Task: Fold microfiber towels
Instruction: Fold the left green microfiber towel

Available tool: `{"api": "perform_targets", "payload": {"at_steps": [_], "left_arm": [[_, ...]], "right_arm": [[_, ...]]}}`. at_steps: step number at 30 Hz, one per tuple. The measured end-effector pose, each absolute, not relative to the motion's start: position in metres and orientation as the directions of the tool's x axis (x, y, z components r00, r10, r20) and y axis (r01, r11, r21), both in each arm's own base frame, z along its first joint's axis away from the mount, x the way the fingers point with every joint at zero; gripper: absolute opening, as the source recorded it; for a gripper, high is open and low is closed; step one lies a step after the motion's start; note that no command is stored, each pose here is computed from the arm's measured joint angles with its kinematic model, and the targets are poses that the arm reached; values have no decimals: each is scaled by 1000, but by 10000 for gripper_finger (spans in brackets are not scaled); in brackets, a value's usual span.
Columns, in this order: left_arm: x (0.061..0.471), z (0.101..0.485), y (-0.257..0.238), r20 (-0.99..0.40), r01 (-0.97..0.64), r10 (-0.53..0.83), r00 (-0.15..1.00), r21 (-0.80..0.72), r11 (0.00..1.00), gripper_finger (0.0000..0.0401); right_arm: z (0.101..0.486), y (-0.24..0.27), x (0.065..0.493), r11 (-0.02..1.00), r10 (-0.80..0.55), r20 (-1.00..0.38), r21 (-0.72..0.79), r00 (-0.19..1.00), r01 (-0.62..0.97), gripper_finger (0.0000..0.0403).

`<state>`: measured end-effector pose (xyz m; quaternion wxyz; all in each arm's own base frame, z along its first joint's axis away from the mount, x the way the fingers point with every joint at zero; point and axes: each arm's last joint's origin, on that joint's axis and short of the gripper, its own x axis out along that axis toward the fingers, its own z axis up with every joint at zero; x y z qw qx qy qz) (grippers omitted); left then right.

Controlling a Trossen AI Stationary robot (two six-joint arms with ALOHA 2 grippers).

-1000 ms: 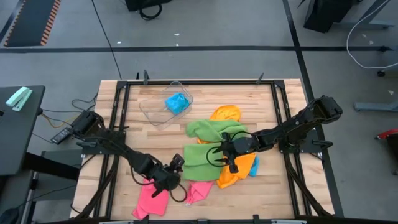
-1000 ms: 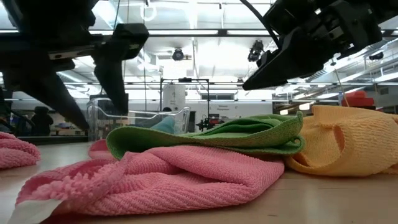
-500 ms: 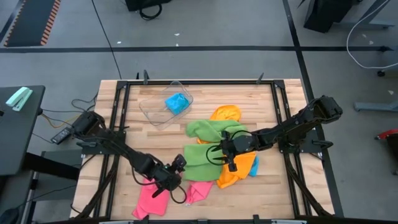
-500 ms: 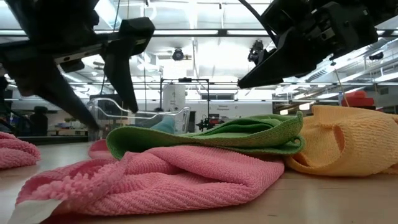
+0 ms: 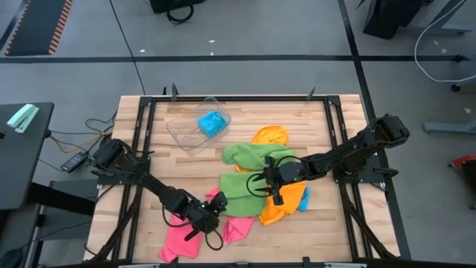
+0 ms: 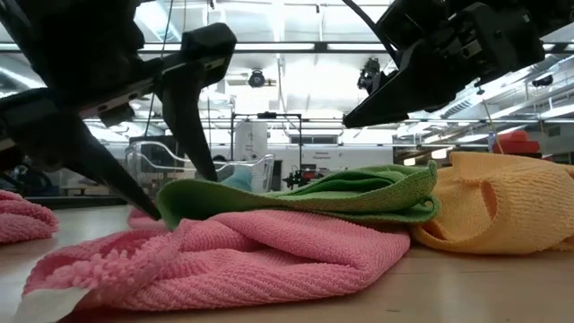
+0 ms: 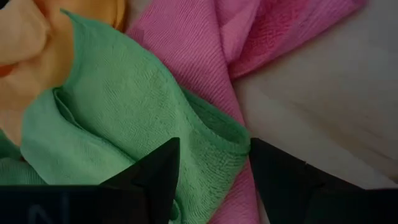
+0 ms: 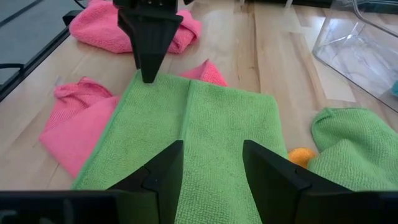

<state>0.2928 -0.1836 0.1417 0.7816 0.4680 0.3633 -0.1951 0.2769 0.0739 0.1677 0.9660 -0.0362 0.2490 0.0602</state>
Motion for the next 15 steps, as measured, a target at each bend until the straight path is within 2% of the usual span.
{"api": "perform_targets", "payload": {"at_steps": [7, 15], "left_arm": [[294, 133, -185, -762, 652, 39, 646, 578, 491, 171], [297, 129, -185, -763, 611, 20, 646, 532, 586, 126]], "right_arm": [[169, 74, 277, 993, 100, -475, -8, 874, -118, 174], [156, 94, 283, 985, 156, -444, 4, 882, -172, 174]]}}
